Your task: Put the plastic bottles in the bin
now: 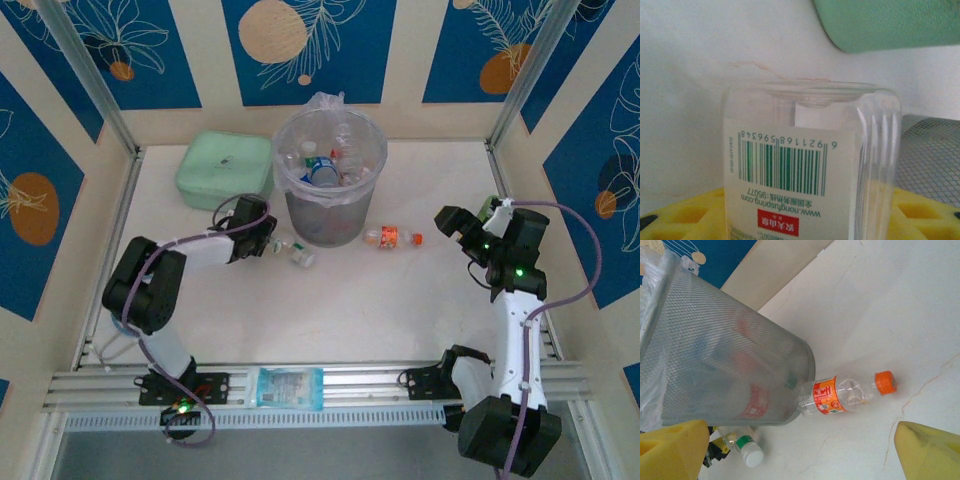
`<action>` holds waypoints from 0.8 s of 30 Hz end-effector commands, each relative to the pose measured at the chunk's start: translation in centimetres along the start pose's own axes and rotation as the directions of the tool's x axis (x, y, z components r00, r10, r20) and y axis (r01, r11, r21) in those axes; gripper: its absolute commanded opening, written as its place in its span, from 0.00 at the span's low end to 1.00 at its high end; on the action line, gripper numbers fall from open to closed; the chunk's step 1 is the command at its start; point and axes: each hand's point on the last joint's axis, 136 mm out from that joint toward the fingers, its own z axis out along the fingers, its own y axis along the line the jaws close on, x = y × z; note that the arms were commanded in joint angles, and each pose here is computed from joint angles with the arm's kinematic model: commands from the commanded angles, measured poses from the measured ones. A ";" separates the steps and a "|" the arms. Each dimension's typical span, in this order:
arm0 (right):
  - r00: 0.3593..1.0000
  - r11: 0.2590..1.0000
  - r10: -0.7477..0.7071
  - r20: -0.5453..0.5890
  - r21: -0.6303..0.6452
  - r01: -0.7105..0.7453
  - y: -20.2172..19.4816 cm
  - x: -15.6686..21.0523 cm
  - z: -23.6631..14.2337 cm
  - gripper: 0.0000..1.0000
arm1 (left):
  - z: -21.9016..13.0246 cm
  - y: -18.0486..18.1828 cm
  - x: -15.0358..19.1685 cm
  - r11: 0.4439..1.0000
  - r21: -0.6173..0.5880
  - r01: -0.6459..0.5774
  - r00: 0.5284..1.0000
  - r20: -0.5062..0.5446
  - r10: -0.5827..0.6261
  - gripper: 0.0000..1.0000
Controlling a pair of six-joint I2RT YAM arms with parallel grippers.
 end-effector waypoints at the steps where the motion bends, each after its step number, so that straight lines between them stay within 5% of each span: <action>1: 1.000 1.000 0.027 -0.013 0.010 -0.027 -0.4 0.7 -0.2 0.95 | -2.5 -0.1 -2.1 1.000 0.017 0.002 0.998 0.071 -0.003 0.57; 13: 0.991 0.969 -0.001 -0.137 -0.245 -0.033 6.6 -0.1 0.7 0.89 | -15.6 -5.5 -7.6 0.981 0.162 -0.110 0.961 0.271 0.063 0.45; 24: 0.962 0.940 -0.106 -0.252 -0.340 0.015 15.4 -2.3 6.7 0.84 | -27.5 -14.1 -10.4 0.901 0.327 -0.285 0.898 0.420 0.131 0.33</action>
